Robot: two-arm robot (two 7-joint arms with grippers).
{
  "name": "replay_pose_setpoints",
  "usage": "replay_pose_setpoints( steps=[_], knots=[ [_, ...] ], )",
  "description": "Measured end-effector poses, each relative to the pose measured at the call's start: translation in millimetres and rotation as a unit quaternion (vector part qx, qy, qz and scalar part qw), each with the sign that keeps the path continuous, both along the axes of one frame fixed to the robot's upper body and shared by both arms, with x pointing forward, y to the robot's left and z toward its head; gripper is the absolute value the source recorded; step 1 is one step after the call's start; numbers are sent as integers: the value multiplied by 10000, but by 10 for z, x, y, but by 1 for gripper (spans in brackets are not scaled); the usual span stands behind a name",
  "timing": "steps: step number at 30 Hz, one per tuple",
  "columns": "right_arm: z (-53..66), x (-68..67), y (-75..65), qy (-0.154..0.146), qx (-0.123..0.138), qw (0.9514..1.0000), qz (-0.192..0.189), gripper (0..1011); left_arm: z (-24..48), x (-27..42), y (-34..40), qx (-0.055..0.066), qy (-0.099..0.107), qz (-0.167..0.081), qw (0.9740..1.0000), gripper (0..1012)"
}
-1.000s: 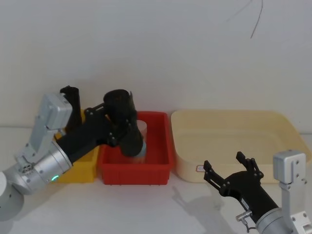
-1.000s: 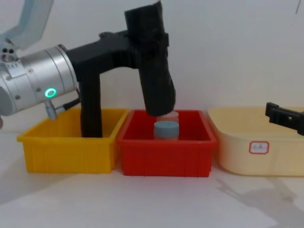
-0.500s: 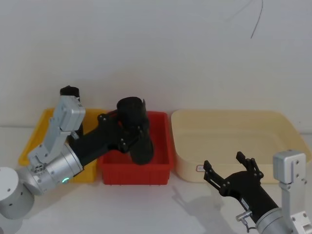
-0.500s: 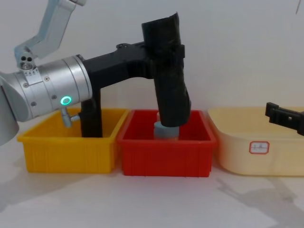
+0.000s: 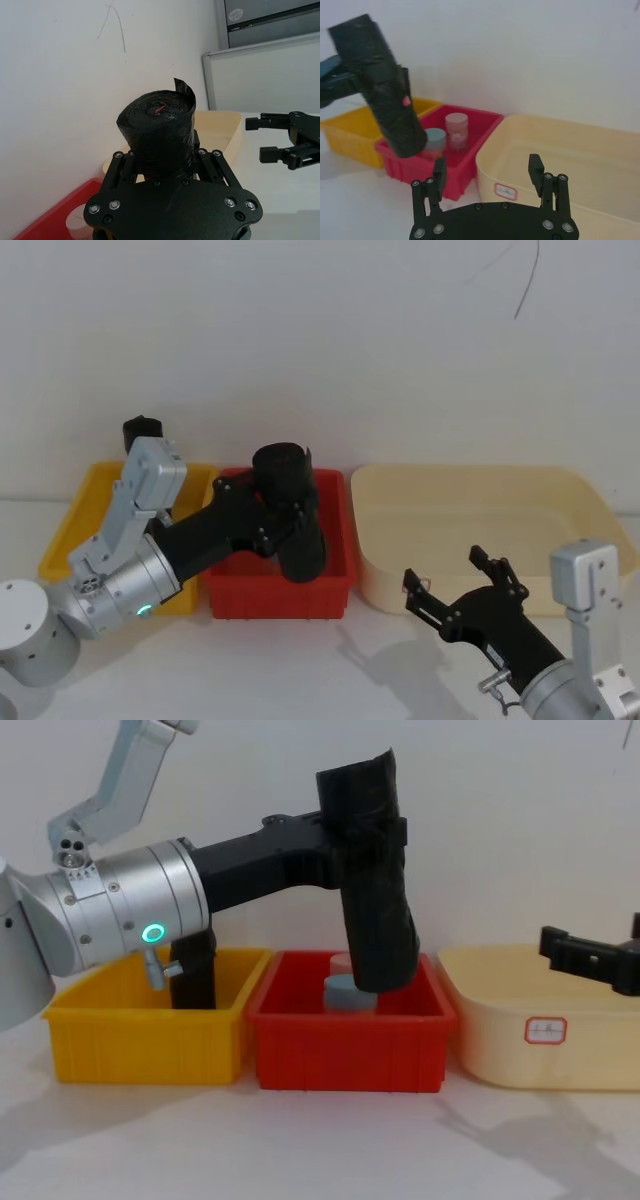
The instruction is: Pick up the garbage bag with the one hand and transfer it to the other hand.
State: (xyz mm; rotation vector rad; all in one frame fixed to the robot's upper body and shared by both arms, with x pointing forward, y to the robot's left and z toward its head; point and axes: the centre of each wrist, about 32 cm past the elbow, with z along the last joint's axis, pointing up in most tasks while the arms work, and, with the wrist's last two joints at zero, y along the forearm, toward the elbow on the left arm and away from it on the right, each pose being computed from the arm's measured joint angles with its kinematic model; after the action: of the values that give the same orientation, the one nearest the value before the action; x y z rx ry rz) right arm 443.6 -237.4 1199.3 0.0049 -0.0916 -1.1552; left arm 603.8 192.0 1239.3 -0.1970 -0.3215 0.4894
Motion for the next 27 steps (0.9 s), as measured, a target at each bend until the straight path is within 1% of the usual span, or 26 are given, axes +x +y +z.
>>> replay_pose_setpoints(
  steps=[7, 14, 18, 24, 27],
  knots=[
    [81, 27, 30, 20, -119, 9993, 354, 1001, 0, 6, -13, 4, 10, -35, 10000, 452],
    [163, 82, 100, 63, -230, 9969, 746, 1001, 0, 9, -20, 7, 14, -55, 10000, 452],
    [179, 110, 130, 90, -255, 9960, 855, 1001, -1, 10, -22, 8, 15, -62, 10000, 452],
    [207, 206, 216, 91, -296, 9937, 1080, 1001, 0, 11, -25, 9, 16, -68, 10000, 452],
    [202, 243, 259, 101, -319, 9926, 1170, 1001, 0, 11, -26, 8, 17, -72, 10000, 452]
  ],
)
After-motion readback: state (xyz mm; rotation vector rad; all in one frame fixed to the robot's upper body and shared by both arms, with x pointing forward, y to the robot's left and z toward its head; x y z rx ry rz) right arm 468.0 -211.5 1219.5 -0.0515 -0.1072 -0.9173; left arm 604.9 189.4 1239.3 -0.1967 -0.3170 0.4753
